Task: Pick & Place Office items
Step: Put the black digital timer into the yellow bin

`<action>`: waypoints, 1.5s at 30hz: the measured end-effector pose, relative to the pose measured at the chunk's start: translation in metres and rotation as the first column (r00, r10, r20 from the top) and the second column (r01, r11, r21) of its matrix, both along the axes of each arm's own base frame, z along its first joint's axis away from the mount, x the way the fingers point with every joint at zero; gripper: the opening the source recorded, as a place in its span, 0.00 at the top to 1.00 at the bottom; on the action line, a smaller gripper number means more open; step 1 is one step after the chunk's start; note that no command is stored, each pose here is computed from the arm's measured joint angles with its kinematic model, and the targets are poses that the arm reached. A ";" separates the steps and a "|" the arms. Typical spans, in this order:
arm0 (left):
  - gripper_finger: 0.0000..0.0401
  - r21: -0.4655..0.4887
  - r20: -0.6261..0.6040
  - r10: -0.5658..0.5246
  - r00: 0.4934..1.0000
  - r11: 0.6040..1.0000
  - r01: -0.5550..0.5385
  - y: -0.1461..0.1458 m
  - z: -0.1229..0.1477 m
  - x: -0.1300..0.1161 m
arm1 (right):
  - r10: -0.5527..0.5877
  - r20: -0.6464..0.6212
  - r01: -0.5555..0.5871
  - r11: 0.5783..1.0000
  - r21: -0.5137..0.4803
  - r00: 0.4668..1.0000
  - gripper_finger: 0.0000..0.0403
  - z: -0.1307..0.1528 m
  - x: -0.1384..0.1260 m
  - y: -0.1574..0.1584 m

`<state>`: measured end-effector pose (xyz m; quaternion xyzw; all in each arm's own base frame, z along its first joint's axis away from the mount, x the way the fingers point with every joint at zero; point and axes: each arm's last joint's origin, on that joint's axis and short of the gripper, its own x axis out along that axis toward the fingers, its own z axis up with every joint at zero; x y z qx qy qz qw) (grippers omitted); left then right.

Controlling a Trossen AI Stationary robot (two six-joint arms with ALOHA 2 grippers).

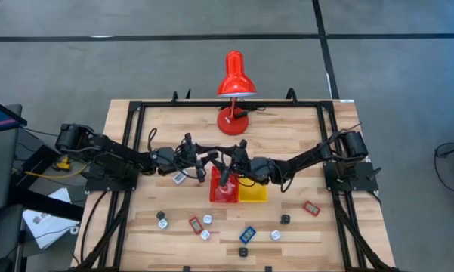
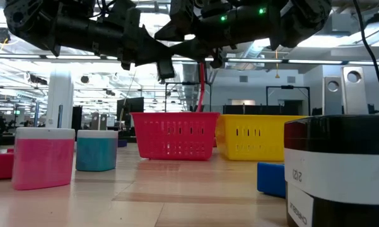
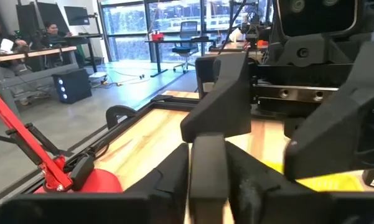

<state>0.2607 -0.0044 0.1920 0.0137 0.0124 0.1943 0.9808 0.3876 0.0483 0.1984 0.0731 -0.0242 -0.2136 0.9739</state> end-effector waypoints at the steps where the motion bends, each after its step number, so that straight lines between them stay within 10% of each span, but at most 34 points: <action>1: 0.84 0.000 -0.001 0.000 1.000 1.000 0.000 0.000 0.000 0.000 | 0.002 -0.001 -0.002 1.000 0.000 1.000 0.41 0.000 0.000 0.000; 18: 0.88 0.009 -0.067 0.005 0.998 1.000 -0.004 0.000 -0.006 0.000 | -0.076 -0.175 0.048 0.986 -0.157 0.982 0.38 0.043 -0.033 0.028; 29: 0.88 -0.032 -0.188 -0.198 0.962 0.980 0.196 -0.007 0.005 0.018 | -0.050 -0.478 0.072 0.997 0.028 0.877 0.38 0.048 -0.094 0.044; 45: 0.84 -0.076 -0.261 -0.342 0.903 0.940 0.334 -0.012 0.012 0.027 | 0.071 -0.582 -0.041 0.997 0.065 0.810 0.38 0.006 -0.066 0.042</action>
